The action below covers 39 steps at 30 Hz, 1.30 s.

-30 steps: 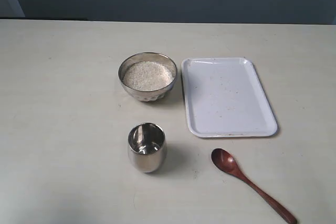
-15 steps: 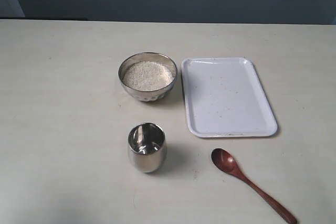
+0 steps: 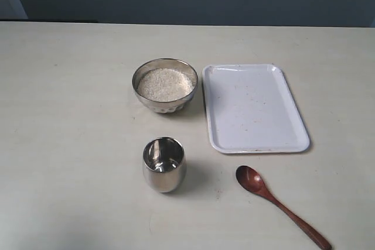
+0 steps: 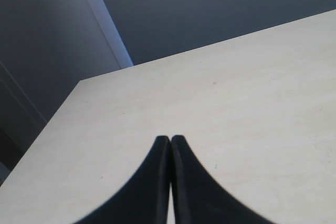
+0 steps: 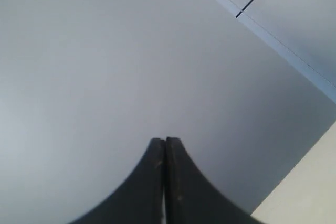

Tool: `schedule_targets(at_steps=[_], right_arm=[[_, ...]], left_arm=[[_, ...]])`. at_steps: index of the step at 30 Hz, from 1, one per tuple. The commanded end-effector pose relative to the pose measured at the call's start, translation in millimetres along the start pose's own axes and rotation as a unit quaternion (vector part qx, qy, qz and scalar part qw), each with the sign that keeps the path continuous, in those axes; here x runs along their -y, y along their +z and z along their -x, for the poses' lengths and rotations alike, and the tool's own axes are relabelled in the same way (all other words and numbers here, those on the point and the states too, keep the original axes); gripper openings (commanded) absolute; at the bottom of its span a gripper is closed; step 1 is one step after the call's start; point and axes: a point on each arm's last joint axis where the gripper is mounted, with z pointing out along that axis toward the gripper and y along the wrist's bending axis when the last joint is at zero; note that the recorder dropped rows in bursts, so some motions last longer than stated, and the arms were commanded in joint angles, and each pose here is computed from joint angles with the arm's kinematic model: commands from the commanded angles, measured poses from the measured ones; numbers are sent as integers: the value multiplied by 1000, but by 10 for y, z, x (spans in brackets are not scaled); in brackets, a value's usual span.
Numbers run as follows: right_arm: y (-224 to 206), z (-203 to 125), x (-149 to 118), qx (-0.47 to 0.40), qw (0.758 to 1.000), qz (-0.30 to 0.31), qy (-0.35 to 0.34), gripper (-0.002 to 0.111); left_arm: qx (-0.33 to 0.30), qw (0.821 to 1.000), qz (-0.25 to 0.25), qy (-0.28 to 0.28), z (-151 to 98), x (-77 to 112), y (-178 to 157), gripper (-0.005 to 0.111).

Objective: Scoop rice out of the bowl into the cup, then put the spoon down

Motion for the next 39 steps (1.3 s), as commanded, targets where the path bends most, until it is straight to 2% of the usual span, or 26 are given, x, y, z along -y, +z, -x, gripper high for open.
schedule_targets(at_steps=[1, 9, 19, 22, 26, 29, 32, 35, 39], right_arm=[[-4, -84, 24, -44, 999, -11, 4, -1], [-62, -324, 70, -180, 983, -37, 4, -1], [-72, -348, 73, -194, 980, -39, 3, -1], [-55, -261, -53, -193, 979, -6, -58, -1], [1, 63, -532, -198, 962, 72, -175, -1], [194, 243, -889, -256, 923, 97, -271, -1], [576, 394, -1192, -343, 867, 84, -352, -1], [1086, 411, -1315, -460, 790, 39, -403, -1], [1670, 210, -1344, -615, 687, -7, -386, -1]], left_arm=[[7, 1000, 1, -3, 16, -3, -6, 1], [7, 1000, 1, -3, 16, -3, -6, 1], [7, 1000, 1, -3, 16, -3, -6, 1], [7, 1000, 1, -3, 16, -3, -6, 1], [7, 1000, 1, -3, 16, -3, -6, 1], [7, 1000, 1, -3, 16, -3, -6, 1], [7, 1000, 1, -3, 16, -3, -6, 1], [7, 1000, 1, -3, 16, -3, -6, 1], [7, 1000, 1, -3, 16, -3, -6, 1]])
